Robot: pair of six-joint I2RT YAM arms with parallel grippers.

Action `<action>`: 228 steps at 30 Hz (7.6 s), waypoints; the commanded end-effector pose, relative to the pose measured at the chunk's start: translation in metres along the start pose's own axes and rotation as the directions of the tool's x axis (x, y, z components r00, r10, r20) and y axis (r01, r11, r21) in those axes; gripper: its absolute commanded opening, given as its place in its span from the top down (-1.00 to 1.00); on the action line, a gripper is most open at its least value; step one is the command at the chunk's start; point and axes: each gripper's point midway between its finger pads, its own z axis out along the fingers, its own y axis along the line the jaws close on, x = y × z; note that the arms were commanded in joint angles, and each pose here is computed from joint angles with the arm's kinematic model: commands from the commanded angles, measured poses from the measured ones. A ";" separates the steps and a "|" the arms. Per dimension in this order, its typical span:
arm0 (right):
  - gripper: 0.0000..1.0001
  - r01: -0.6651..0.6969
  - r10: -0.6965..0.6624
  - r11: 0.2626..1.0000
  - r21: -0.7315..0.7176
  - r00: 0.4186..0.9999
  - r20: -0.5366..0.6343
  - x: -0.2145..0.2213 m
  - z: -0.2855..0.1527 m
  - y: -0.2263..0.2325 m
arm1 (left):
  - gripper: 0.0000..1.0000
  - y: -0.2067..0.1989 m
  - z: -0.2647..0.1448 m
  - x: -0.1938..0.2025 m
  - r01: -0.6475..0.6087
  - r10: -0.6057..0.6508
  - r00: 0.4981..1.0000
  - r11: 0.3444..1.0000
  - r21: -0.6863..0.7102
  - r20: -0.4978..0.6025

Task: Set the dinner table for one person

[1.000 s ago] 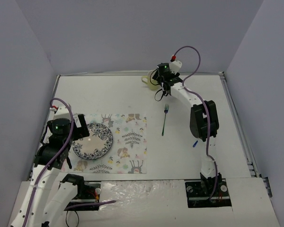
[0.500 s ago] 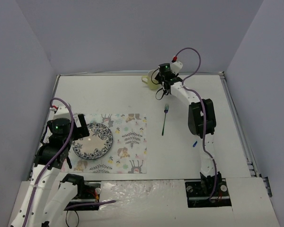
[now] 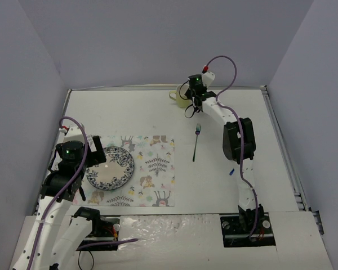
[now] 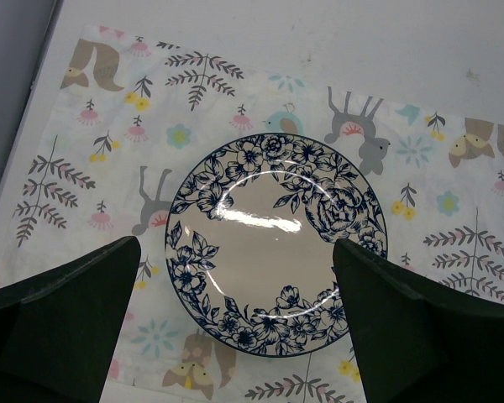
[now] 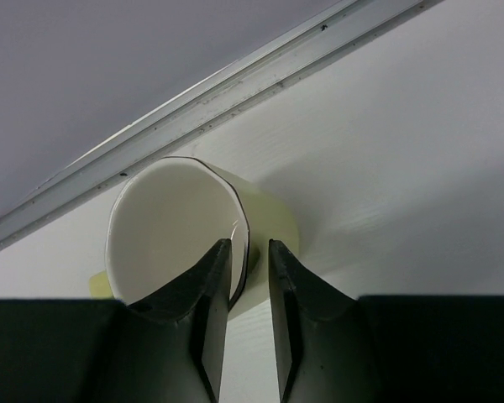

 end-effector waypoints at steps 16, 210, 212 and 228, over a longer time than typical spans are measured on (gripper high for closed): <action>1.00 0.236 -0.240 0.948 -0.213 0.971 0.008 -0.038 -0.052 0.028 | -0.94 0.001 0.001 -0.015 0.007 -0.006 0.999 1.000 -0.008 0.053; 1.00 0.189 -0.111 0.892 0.412 0.972 -0.206 0.038 -0.207 -0.272 | -0.94 -0.002 -0.007 -0.016 0.019 -0.021 0.997 0.999 0.026 0.073; 1.00 0.203 -0.149 0.919 0.337 0.972 -0.181 0.034 -0.218 -0.236 | -0.94 -0.002 -0.006 -0.016 0.020 -0.021 0.997 1.000 0.022 0.072; 1.00 0.330 -0.361 0.932 -0.149 0.880 -0.307 0.190 -0.298 -0.034 | -0.94 0.002 -0.004 -0.014 0.021 -0.021 0.998 1.000 0.003 0.063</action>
